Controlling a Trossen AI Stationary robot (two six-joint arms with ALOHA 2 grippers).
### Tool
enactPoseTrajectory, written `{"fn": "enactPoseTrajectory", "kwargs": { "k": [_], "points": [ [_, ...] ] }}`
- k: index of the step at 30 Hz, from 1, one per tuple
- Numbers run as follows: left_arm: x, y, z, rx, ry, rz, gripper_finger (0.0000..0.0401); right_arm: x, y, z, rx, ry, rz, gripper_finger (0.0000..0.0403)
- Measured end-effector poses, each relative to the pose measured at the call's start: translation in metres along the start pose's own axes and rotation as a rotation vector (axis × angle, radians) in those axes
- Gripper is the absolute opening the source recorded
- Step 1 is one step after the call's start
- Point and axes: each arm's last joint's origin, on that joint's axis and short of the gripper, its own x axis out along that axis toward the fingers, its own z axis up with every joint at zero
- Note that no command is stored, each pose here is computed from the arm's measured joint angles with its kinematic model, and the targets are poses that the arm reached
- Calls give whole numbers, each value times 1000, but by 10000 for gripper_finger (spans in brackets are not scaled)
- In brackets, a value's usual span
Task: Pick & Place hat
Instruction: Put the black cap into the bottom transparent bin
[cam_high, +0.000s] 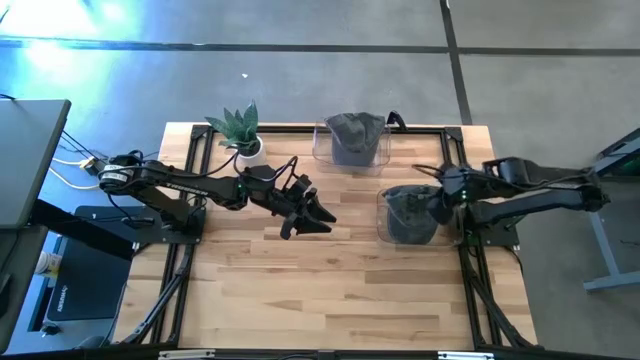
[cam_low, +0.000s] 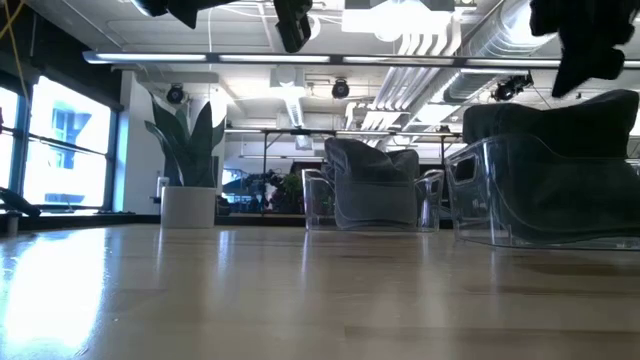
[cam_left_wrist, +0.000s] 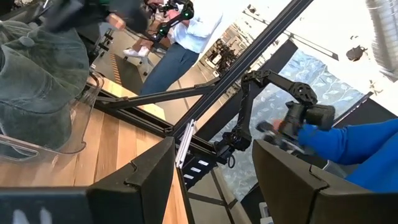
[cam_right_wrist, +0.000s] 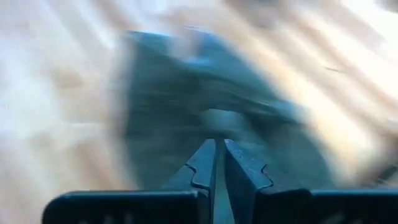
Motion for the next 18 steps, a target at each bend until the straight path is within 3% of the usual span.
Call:
{"fn": "enactPoseTrajectory", "kwargs": {
  "k": [5,7,12,18],
  "points": [
    [0,0,0,0,0,0,211,0,24,11,-106,43,431,16],
    [0,0,0,0,0,0,211,9,31,11,-142,99,516,11],
    [0,0,0,0,0,1,211,45,33,3,-228,216,445,2],
    [0,0,0,0,-1,1,211,66,31,1,-248,198,262,8]
  ]
}}
